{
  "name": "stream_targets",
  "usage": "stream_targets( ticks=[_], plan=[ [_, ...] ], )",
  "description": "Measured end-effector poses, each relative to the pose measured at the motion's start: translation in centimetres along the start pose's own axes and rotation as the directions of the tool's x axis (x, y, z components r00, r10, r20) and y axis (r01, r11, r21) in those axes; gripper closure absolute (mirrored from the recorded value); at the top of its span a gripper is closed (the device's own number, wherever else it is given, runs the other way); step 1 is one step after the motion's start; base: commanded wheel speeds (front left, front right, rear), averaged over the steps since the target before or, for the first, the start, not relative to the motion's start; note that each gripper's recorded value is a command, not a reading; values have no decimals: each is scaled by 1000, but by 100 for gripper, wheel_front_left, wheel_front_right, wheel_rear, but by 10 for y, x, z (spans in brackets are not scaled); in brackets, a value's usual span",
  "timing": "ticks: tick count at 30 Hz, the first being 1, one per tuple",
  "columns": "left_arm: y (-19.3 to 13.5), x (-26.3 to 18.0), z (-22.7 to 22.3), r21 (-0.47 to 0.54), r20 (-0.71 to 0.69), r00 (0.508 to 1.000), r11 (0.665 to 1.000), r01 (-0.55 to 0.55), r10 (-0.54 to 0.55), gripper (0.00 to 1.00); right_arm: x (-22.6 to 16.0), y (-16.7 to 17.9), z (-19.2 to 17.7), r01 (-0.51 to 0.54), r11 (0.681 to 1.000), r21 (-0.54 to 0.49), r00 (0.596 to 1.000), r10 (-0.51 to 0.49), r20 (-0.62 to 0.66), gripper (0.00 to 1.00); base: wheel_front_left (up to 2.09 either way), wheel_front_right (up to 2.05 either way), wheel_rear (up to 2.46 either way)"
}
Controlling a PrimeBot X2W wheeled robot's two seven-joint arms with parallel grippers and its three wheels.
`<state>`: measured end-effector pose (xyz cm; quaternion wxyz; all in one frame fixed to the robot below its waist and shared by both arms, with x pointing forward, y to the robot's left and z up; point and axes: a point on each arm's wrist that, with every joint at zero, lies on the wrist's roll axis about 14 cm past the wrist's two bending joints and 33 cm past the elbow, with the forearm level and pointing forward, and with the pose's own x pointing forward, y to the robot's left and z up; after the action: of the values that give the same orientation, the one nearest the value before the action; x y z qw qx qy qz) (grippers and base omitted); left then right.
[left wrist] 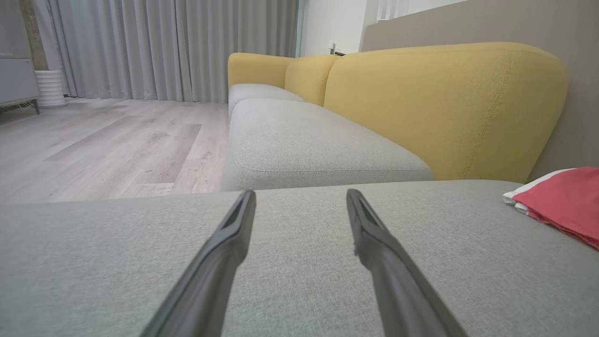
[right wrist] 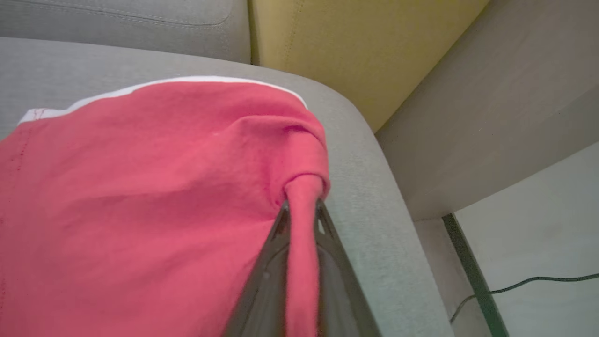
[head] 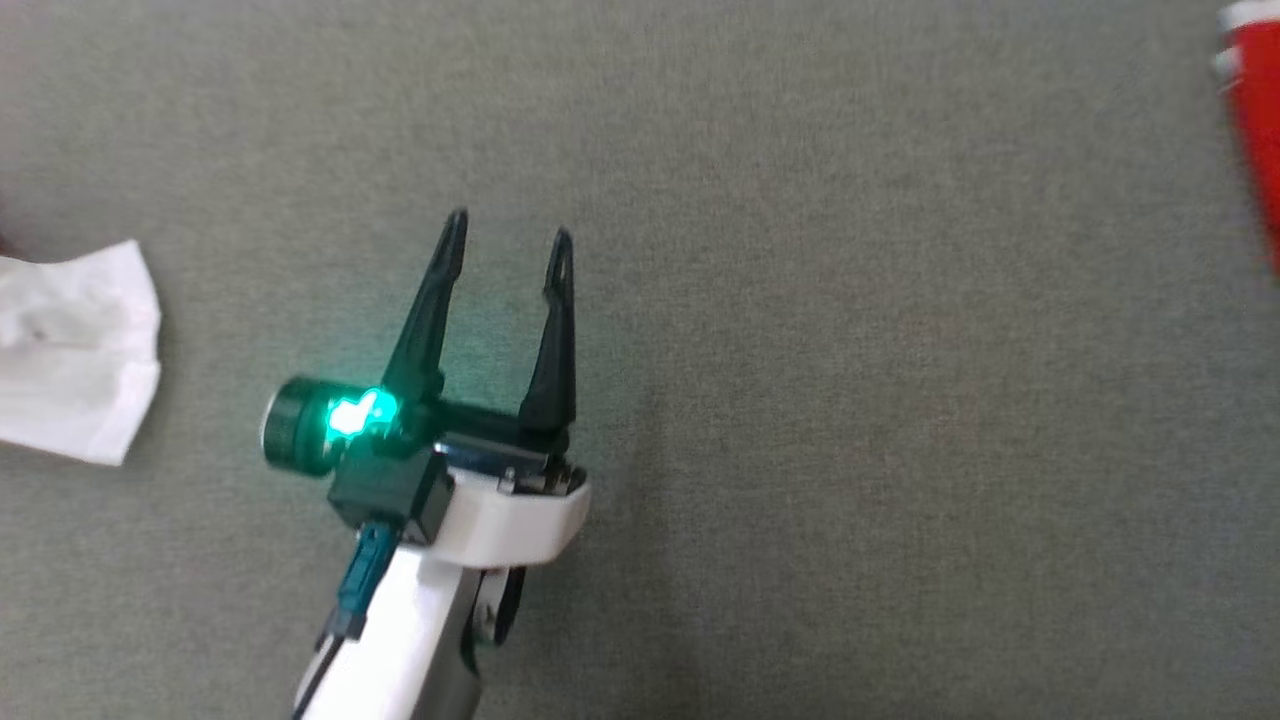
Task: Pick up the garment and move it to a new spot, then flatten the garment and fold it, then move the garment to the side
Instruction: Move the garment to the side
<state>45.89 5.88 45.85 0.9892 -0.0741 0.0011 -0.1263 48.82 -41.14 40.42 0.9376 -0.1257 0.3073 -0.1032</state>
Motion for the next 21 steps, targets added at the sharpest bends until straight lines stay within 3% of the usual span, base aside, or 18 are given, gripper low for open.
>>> stream_targets(
  ticks=[2,3,4,8,12,17,21],
  plan=[
    [-1,8,-6,-7,-5,1000,1000,10,-10,0,4,-15,1,39,999,-15,999,-39,0,100,0,0,0],
    [-2,11,-10,-10,-9,1000,1000,15,-15,0,6,-21,3,59,998,-26,998,-59,6,59,0,0,0],
    [-1,14,-13,-16,-15,1000,1000,15,-16,0,7,-27,5,80,996,-38,997,-80,13,0,0,0,0],
    [-1,17,-23,-29,-38,999,999,15,-16,0,7,-43,17,153,985,-84,987,-148,64,0,0,0,0],
    [-1,13,-12,-36,-20,1000,999,11,-12,0,0,-22,29,153,987,-52,977,-143,156,0,0,0,0],
    [3,-5,1,-15,-13,1000,1000,-21,21,0,-16,57,17,-6,1000,25,976,1,216,0,0,0,0],
    [10,-34,8,23,-23,997,997,-70,71,0,-49,134,18,-203,977,66,927,170,334,0,0,0,0]
  ],
)
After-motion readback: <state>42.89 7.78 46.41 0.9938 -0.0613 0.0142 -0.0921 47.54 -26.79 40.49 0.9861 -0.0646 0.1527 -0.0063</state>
